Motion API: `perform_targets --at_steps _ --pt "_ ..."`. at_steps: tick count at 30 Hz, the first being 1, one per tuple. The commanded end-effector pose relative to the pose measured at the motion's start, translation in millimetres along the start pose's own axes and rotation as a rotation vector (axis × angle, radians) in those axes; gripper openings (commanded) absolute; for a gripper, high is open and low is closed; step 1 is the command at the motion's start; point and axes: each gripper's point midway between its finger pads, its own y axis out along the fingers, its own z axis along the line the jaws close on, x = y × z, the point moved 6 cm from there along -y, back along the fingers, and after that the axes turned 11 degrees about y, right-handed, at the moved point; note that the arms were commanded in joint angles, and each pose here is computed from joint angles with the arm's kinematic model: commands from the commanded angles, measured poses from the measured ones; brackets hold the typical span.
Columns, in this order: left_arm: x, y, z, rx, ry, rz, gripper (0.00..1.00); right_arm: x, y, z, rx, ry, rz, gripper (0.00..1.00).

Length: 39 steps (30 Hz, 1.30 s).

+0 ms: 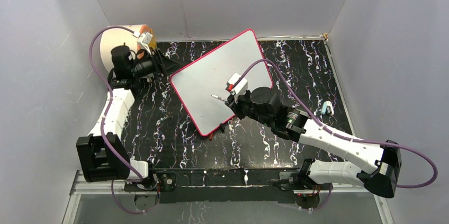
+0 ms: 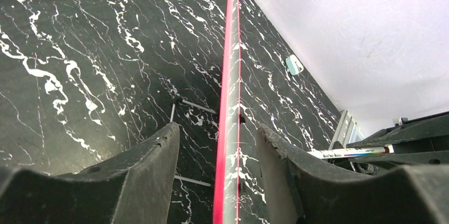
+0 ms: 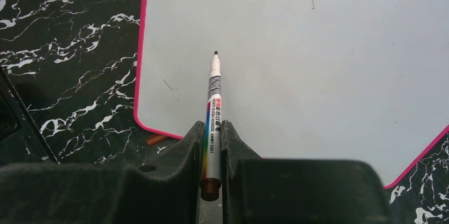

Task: Write a sentence on the whiteboard
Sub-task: Adjust the whiteboard at the center of the board.

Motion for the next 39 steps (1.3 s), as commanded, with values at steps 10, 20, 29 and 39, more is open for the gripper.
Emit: perform_targets --at_steps 10,20,29,39 --pt "12.1 33.8 9.6 -0.131 -0.094 0.151 0.48 41.4 -5.3 -2.8 -0.045 -0.04 -0.116 0.0" --pt "23.7 53.0 2.3 -0.149 -0.107 0.182 0.49 41.8 1.2 -3.9 -0.057 -0.056 -0.112 0.0" --pt "8.9 59.7 -4.0 -0.153 -0.092 0.276 0.45 44.4 4.0 -2.7 -0.055 -0.06 -0.114 0.0" --pt "6.5 55.7 -13.0 -0.209 -0.078 0.284 0.14 47.9 5.5 -0.1 -0.046 -0.069 -0.097 0.0"
